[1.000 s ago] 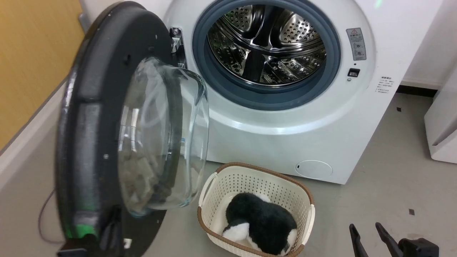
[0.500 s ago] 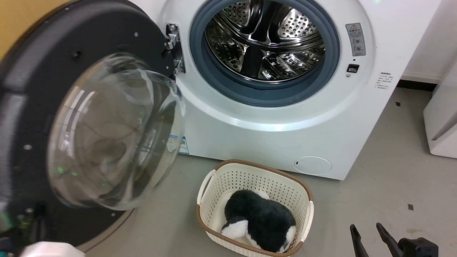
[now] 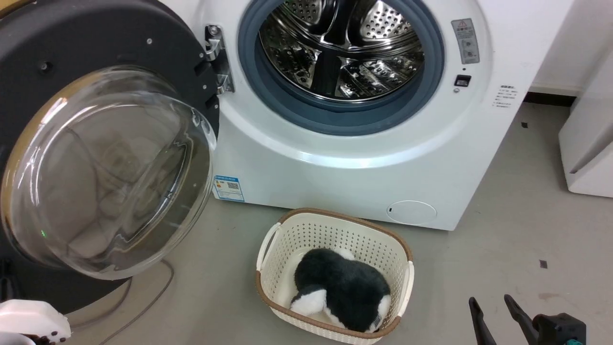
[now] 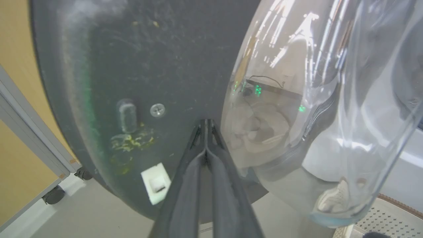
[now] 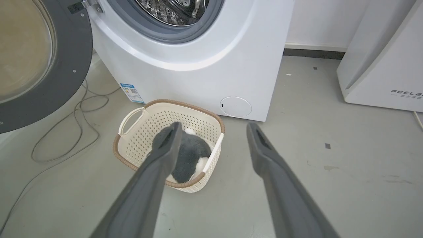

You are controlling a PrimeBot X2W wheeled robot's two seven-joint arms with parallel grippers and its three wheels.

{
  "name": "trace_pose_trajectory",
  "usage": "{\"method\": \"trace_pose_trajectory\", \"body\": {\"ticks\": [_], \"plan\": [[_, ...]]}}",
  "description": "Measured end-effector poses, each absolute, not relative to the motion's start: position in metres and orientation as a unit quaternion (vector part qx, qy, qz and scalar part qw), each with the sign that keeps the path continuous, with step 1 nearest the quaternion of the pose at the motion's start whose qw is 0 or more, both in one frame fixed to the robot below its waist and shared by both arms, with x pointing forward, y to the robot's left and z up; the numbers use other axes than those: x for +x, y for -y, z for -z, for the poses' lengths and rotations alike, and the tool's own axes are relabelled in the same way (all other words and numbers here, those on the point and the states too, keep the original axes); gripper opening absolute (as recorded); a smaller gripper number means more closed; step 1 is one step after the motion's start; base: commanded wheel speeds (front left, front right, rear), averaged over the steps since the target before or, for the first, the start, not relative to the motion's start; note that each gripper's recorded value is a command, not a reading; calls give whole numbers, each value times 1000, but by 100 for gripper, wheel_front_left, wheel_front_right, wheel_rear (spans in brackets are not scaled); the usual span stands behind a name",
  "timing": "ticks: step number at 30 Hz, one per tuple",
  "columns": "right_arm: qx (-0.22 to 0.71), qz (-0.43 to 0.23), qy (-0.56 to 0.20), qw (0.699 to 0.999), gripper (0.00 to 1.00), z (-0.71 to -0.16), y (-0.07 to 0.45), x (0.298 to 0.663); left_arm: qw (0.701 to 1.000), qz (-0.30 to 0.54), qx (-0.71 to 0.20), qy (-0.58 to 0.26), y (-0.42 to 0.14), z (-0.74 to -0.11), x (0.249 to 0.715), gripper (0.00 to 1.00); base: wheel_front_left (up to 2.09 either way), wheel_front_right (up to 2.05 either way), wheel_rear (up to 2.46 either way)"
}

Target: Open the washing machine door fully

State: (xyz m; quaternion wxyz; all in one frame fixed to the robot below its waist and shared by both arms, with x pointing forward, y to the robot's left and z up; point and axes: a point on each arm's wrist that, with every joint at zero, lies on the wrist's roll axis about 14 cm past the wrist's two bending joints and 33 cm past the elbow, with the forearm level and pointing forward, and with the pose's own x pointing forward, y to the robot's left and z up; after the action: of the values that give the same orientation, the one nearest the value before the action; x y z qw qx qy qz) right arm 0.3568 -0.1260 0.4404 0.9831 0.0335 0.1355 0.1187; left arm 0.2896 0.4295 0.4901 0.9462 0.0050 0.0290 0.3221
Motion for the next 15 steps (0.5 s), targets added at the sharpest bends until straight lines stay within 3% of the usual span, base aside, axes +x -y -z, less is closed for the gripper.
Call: {"method": "trace_pose_trajectory", "body": {"ticks": [15], "plan": [[32,-116,-109,987,100,-457,128,353,952,-306,-17,-2,-387,-486,265,0,0,0,0]]}}
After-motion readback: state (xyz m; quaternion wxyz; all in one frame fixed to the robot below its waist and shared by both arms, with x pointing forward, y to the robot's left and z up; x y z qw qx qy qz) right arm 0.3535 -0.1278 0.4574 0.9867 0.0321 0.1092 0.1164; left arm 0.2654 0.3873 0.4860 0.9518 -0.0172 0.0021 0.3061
